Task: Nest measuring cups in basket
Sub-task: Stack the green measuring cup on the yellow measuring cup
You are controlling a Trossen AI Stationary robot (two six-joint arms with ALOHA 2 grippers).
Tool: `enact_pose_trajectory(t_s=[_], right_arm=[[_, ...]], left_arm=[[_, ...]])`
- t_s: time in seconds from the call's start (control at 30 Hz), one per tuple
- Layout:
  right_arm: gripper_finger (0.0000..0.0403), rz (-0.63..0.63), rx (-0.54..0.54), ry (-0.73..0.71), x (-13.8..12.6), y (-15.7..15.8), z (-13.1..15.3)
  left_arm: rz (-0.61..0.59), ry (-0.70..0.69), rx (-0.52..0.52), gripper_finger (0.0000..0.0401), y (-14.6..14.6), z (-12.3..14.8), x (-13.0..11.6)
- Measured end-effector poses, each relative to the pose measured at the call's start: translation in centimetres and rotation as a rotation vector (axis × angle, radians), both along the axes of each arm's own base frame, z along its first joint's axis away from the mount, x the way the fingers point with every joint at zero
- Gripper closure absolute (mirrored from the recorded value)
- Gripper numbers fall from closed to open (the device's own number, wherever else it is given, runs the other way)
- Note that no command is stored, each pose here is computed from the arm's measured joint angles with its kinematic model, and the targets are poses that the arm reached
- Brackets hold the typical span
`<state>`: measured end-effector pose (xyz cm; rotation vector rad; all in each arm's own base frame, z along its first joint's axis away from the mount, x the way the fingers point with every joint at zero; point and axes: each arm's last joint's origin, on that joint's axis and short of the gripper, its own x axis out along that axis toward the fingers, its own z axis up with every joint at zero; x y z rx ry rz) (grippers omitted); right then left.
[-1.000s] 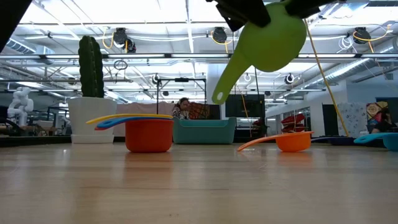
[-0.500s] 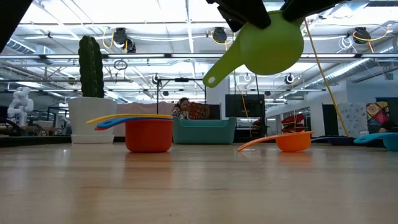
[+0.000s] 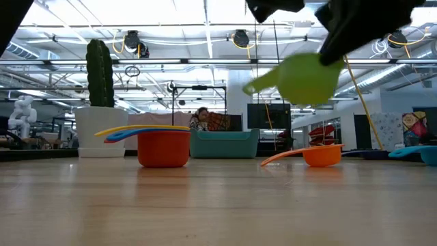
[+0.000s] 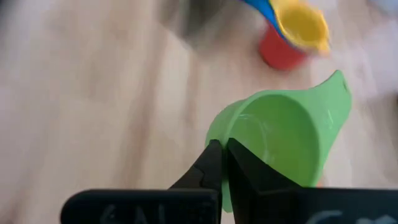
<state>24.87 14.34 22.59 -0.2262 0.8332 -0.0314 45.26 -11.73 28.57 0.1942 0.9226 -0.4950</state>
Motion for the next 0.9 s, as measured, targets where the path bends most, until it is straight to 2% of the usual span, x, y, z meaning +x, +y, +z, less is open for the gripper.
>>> enact_pose_trajectory(t_s=[0.13, 0.3, 0.37, 0.53, 0.7, 0.9], right_arm=[[0.0399, -0.047, 0.011, 0.033, -0.3, -0.2, -0.1], [0.0399, -0.043, 0.033, 0.017, -0.2, -0.1, 0.0], [0.0400, -0.019, 0.053, 0.007, -0.1, 0.2, 0.1], [0.0401, 0.068, 0.121, 0.002, -0.6, 1.7, 0.3], [0.0401, 0.081, 0.128, 0.026, -1.4, 2.6, 0.2], [0.0402, 0.073, 0.143, 0.016, -1.6, 2.9, 0.3]], left_arm=[[-0.014, 0.007, 0.012, 0.0361, -0.2, -0.2, -0.1], [-0.030, 0.013, 0.041, 0.0360, 0.2, -0.3, -0.1], [-0.045, 0.038, 0.089, 0.0360, 0.7, -0.6, -0.3], [-0.057, 0.109, 0.283, 0.0360, 3.0, -1.0, -1.0], [-0.104, 0.117, 0.325, 0.0359, 4.4, -1.1, -0.9], [-0.217, 0.099, 0.363, 0.0359, 4.1, -1.1, -1.1]])
